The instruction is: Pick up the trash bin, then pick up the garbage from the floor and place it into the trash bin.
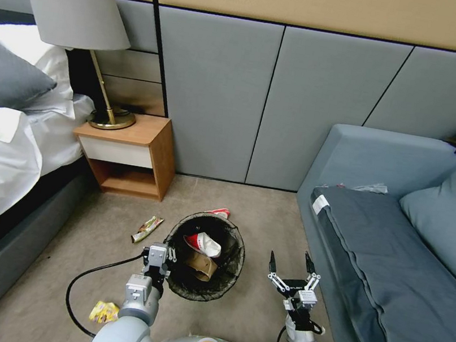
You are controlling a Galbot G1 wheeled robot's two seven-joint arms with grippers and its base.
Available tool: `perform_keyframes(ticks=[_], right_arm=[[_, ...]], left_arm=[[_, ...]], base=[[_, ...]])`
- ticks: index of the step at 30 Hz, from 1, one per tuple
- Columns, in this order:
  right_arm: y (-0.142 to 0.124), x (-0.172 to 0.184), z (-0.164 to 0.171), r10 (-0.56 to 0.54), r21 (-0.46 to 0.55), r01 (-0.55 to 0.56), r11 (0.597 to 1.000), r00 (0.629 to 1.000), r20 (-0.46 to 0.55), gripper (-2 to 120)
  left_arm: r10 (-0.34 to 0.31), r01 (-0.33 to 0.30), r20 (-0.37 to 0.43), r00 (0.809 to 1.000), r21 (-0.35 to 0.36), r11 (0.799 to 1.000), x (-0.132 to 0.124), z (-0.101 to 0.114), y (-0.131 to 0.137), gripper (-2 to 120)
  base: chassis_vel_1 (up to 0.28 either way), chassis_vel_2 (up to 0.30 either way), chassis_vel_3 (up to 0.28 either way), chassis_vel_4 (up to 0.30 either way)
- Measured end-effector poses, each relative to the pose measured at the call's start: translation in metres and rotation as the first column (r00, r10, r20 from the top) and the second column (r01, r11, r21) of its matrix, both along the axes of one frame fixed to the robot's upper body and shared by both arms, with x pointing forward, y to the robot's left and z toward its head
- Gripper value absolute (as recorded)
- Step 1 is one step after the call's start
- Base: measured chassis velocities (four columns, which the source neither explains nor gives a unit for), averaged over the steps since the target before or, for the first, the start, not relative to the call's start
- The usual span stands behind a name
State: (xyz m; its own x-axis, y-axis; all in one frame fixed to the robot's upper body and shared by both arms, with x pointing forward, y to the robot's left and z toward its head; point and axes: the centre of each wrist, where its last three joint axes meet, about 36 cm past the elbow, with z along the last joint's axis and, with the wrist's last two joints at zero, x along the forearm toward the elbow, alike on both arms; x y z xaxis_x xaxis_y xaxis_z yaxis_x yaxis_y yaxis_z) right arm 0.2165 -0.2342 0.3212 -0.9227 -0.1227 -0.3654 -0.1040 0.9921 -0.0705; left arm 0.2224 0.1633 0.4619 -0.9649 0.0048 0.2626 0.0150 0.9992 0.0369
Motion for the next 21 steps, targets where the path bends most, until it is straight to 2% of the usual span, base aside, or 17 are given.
perform_keyframes(ticks=[8, 21], right_arm=[[0.0, 0.004, -0.003, 0.019, -0.006, -0.018, 1.0, 1.0, 0.021, 100], [-0.003, 0.011, -0.002, 0.037, -0.027, -0.035, 0.999, 0.998, 0.051, 100]], left_arm=[[0.0, 0.0, 0.002, 1.0, -0.002, 1.0, 0.001, 0.0, 0.0, 0], [-0.002, 0.002, -0.003, 1.0, -0.009, 1.0, -0.001, 0.0, -0.001, 0]], base=[[-0.12, 0.107, 0.113, -0.101], [-0.012, 0.021, 0.016, -0.012]])
